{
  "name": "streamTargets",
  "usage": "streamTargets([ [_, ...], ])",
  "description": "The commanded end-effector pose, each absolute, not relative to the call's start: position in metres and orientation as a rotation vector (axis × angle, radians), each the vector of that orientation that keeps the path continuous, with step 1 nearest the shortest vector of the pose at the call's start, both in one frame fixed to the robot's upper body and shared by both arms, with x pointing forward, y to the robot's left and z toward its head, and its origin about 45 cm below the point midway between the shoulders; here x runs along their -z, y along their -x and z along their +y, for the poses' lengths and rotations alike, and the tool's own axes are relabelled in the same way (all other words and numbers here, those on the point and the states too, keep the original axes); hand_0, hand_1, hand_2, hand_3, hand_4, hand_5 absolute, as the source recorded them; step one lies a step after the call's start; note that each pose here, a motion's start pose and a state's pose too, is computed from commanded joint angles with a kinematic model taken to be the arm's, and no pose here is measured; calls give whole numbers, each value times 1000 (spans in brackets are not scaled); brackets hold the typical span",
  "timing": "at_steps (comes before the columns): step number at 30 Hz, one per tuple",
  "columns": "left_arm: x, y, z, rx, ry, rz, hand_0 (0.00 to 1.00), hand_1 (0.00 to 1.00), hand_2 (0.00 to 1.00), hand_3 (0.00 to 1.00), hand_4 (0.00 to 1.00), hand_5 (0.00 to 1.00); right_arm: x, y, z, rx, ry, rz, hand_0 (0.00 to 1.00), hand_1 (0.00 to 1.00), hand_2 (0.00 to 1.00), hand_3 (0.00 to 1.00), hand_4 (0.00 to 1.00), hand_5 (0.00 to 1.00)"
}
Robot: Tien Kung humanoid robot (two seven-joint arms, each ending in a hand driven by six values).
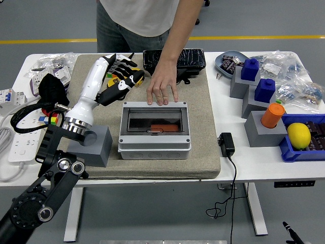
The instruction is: Fetch the battery,place it into the box,close the lid of the box
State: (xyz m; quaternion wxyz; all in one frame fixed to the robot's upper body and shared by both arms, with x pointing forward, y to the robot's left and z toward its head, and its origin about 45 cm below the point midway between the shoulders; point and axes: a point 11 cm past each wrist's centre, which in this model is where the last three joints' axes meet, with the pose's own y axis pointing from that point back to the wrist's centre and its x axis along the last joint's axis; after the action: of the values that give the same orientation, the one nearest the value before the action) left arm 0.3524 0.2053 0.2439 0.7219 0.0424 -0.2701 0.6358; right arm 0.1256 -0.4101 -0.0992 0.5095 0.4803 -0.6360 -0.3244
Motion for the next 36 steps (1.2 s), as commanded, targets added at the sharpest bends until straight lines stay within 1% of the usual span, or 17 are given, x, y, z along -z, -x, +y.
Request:
streamTargets([
  [5,-216,-341,238,-1448,-5,-360,659,802,778,753,998,831,100,-125,-409,786,-1156,-1534,972,817,755,789,998,998],
  [6,-212,-340,244,-1464,19,-315,868,961,934,937,998,998,100,-124,-409,786,-1155,-1534,968,816,755,789,998,998],
  [11,-197,-333,286,-1602,124,-119,868,961,934,937,998,998,100,-124,-410,785,-1154,-1540,968,816,755,789,998,998],
  [12,-196,-332,294,-1631,147,-84,998,998,998,998,998,998,100,-125,-410,784,-1154,-1541,968,816,754,790,998,998],
  [15,-192,-329,310,-1701,210,21,998,998,998,998,998,998,99,-125,-411,782,-1152,-1542,968,816,754,790,998,998],
  [17,-191,-328,317,-1713,194,35,998,998,998,998,998,998,99,-126,-411,781,-1153,-1542,968,816,754,790,998,998],
  [19,-191,-327,319,-1707,154,13,998,998,998,998,998,998,98,-127,-412,780,-1153,-1545,968,816,753,789,998,998],
  [23,-191,-329,316,-1646,54,-23,998,998,998,998,998,998,98,-128,-412,777,-1153,-1546,968,816,753,789,998,998],
  [24,-191,-329,316,-1639,47,-24,981,998,958,931,998,998,98,-128,-412,776,-1152,-1546,969,817,754,789,998,998],
  [29,-195,-332,313,-1611,45,-18,981,998,958,931,998,998,96,-132,-415,762,-1156,-1544,969,817,754,789,998,998],
  [30,-195,-332,313,-1612,43,-20,755,782,748,749,998,998,95,-132,-416,760,-1156,-1544,968,818,754,789,998,998],
  [35,-197,-332,310,-1623,47,-29,755,782,748,749,998,998,95,-130,-418,757,-1151,-1537,968,818,754,789,998,998],
  [36,-198,-333,309,-1625,47,-32,730,747,714,728,998,998,96,-129,-418,757,-1149,-1535,968,818,754,790,998,998],
])
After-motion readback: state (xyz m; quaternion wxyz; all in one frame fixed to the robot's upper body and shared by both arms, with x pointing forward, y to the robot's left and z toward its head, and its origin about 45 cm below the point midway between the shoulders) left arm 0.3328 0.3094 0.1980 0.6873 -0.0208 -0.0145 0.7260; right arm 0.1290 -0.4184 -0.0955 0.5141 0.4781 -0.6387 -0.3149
